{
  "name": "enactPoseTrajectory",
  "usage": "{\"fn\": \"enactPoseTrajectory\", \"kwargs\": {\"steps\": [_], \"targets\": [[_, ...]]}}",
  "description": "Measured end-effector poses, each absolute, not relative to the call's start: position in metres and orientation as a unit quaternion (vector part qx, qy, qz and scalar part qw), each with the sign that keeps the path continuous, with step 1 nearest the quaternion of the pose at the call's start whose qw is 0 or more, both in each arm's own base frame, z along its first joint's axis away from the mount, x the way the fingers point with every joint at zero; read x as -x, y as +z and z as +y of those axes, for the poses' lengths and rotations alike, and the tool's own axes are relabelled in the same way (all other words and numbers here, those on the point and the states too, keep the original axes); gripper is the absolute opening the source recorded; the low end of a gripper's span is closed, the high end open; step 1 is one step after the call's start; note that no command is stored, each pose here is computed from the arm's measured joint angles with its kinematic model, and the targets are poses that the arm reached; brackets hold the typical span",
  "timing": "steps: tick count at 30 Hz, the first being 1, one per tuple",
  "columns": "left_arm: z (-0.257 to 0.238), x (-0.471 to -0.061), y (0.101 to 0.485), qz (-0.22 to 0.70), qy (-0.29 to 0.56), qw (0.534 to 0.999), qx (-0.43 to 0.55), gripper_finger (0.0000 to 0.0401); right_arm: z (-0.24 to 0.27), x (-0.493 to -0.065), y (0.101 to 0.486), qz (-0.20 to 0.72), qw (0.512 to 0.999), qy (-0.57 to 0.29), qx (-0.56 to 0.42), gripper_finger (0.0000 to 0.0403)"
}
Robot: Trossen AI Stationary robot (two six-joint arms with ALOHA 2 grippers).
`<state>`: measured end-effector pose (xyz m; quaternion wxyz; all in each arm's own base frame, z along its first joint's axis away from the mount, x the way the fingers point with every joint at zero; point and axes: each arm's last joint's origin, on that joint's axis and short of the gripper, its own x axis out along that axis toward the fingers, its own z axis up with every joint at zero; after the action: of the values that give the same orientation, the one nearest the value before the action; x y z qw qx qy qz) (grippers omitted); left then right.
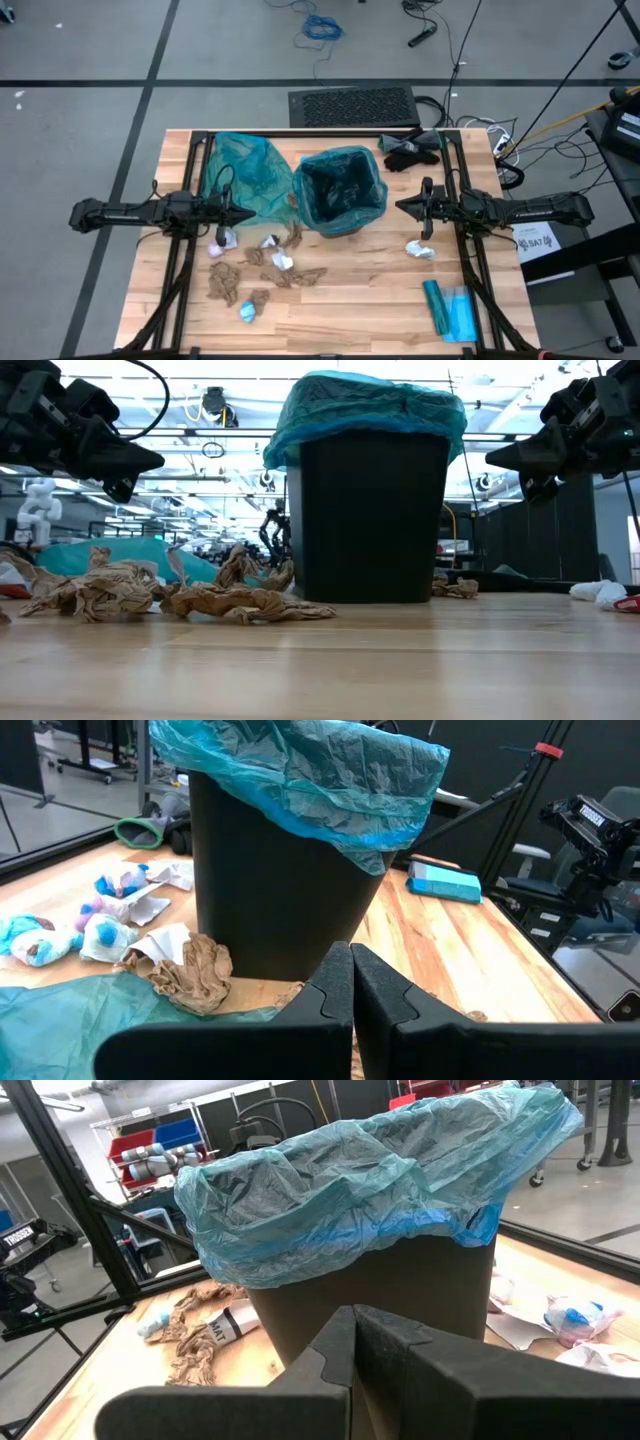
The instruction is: Place trash/remove bag and relplace
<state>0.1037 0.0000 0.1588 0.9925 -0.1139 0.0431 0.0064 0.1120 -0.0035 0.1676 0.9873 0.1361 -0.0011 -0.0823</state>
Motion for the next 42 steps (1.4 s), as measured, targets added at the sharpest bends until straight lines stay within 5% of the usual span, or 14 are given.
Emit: {"fn": "enactPoseTrajectory", "kwargs": {"steps": [42], "targets": [[0.0,-0.104,0.159,0.043,0.006,0.993,0.114,0.0,-0.004,-0.111,0.18,-0.061,0.986,-0.079,-0.133,0.0]]}}
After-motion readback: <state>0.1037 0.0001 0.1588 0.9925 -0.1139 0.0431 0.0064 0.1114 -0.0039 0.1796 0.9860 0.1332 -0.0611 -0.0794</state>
